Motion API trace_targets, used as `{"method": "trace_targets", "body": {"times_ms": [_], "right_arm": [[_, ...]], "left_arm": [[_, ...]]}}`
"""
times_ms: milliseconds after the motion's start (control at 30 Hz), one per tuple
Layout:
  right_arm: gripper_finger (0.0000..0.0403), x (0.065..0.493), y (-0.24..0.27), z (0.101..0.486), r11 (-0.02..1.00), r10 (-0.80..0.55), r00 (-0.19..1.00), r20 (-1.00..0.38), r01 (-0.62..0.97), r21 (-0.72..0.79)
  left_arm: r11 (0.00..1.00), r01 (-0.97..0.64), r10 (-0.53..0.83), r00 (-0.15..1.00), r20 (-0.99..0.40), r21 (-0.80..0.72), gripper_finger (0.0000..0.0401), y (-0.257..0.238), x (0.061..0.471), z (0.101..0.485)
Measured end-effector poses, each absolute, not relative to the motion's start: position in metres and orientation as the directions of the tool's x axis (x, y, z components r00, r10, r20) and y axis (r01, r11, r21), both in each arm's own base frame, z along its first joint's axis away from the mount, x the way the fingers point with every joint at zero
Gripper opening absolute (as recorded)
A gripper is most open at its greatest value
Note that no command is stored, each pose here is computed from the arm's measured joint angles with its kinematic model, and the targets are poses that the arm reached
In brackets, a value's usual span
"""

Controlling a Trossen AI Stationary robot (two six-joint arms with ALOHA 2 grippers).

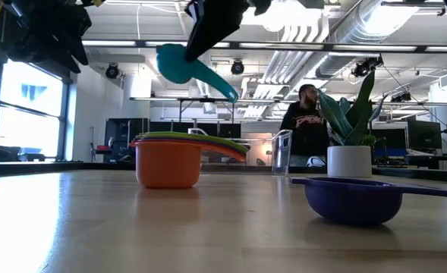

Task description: Nest measuring cups in basket

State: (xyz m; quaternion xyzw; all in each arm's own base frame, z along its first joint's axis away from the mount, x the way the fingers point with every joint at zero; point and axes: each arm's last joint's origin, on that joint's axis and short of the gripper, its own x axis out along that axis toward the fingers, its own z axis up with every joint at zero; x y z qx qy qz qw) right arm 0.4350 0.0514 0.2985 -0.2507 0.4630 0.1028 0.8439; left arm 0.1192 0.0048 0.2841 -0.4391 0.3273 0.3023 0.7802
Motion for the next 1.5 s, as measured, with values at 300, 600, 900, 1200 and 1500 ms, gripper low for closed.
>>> {"method": "trace_targets", "body": {"times_ms": [300, 600, 900, 1200, 1500], "right_arm": [[0.0000, 0.444, 0.074, 0.269, 0.785, -0.098, 0.499, -0.861, -0.493, -0.375], [0.0000, 0.453, 0.079, 0.241, 0.783, -0.104, 0.440, -0.892, -0.516, -0.346], [0.0000, 0.454, 0.079, 0.232, 0.782, -0.110, 0.411, -0.905, -0.526, -0.334], [0.0010, 0.457, 0.080, 0.223, 0.779, -0.116, 0.400, -0.909, -0.531, -0.333], [0.0036, 0.458, 0.080, 0.221, 0.779, -0.114, 0.400, -0.910, -0.532, -0.331]], "left_arm": [[0.427, -0.758, 0.185, 0.607, -0.773, -0.494, 0.0090, 0.005, 0.120, 0.284], [0.428, -0.758, 0.185, 0.607, -0.773, -0.493, 0.0090, 0.005, 0.120, 0.284], [0.429, -0.758, 0.185, 0.607, -0.773, -0.492, 0.0090, 0.005, 0.120, 0.284], [0.429, -0.758, 0.188, 0.606, -0.773, -0.491, 0.0090, 0.005, 0.120, 0.284], [0.435, -0.757, 0.189, 0.606, -0.772, -0.488, 0.0090, 0.005, 0.120, 0.284]]}}
